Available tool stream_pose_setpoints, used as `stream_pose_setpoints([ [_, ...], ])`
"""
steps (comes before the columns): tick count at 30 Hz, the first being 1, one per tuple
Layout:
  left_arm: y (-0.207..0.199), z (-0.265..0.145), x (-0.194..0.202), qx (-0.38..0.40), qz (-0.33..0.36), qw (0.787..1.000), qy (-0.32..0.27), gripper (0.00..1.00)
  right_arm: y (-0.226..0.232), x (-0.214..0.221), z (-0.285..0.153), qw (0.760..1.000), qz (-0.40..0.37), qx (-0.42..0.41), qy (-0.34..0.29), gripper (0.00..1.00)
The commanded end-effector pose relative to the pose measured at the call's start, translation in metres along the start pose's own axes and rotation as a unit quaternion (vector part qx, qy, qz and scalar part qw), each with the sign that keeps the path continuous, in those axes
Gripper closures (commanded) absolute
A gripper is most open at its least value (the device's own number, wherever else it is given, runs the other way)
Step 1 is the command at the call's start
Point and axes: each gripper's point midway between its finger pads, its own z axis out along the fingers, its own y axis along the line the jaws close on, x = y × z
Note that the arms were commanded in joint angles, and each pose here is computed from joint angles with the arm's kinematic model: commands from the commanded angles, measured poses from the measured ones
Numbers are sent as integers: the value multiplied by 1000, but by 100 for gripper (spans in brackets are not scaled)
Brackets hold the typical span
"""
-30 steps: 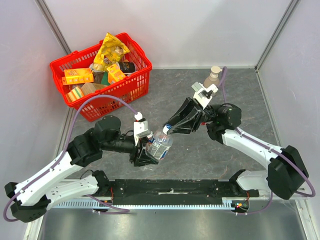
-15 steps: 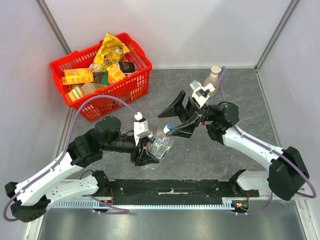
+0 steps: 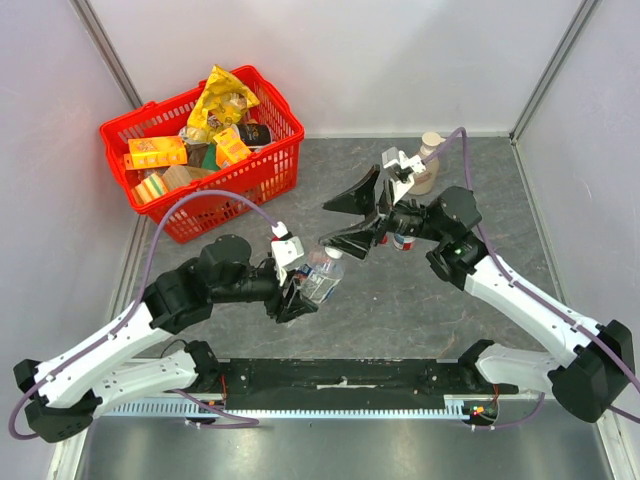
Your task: Unscrew the bottle caps
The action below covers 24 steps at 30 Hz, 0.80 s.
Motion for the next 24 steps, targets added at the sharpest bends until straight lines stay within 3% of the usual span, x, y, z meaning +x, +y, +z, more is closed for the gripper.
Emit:
stream_pose_setpoints([
  [1, 38, 0, 8, -102, 8, 995, 14, 91, -35, 1, -2, 995, 10, 101, 14, 2],
  [12, 90, -10, 39, -251, -6, 966, 68, 92, -82, 16, -3, 974, 72, 211, 35, 2],
  [18, 119, -20, 53, -334, -5, 937, 101, 95, -99, 37, 4, 964, 120, 228, 60, 2],
  [22, 130, -25, 56, -370, -2, 922, 110, 95, -108, 53, 12, 960, 149, 225, 75, 9],
  [24, 133, -26, 58, -378, -2, 919, 114, 95, -110, 58, 15, 959, 163, 218, 80, 17],
])
